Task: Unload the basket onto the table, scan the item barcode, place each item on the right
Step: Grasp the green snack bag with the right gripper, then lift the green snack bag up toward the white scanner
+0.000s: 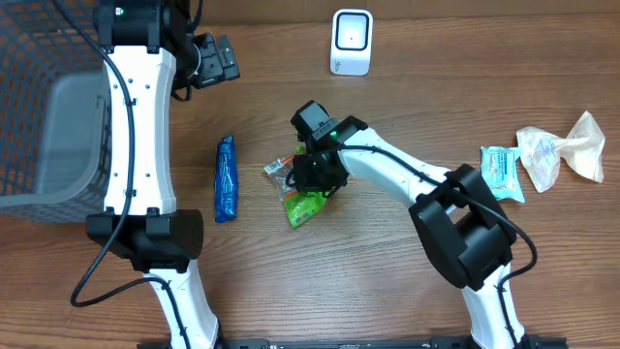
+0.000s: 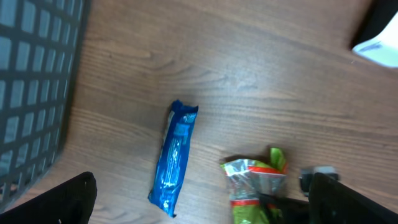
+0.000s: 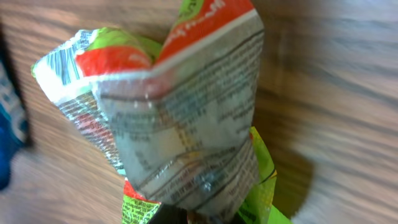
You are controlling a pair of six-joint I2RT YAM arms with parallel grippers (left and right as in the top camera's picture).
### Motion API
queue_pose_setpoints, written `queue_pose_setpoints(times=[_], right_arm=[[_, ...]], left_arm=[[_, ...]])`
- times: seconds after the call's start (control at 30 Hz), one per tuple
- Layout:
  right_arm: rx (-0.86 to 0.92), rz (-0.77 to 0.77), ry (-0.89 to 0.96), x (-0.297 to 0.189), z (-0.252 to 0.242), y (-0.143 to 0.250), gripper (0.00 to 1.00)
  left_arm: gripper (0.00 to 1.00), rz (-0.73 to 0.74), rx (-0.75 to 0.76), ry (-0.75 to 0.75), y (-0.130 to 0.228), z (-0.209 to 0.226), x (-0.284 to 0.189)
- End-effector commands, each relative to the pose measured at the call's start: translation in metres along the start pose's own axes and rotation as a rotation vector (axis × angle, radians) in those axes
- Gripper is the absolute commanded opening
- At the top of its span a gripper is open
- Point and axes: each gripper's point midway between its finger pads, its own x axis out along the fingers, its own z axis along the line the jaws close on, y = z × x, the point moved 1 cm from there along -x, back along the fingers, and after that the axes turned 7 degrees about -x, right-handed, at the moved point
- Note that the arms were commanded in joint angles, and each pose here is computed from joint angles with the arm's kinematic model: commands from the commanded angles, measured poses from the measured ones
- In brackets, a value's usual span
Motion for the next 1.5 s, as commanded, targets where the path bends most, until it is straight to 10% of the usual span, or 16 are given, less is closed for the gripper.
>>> queue_pose_setpoints(times=[0.0,0.57,1.47], right_arm=[[-0.111,-0.080,-0.040,-0.049,0.010,-0.009,0.04],[-0.428,-0.233,-0.461,-0.200,0.015,0.008,0.04],[-0.628,-0.571,-0.549,-0.328,0.005,0.036,0.04]], left_arm=[[1.00,0.014,-0.023,-0.024,0.001,0.005,0.007],[1.00,0.016,-0.022,-0.024,0.001,0.004,0.010],[1.00,0.007,-0.017,-0.016,0.000,0.000,0.010]])
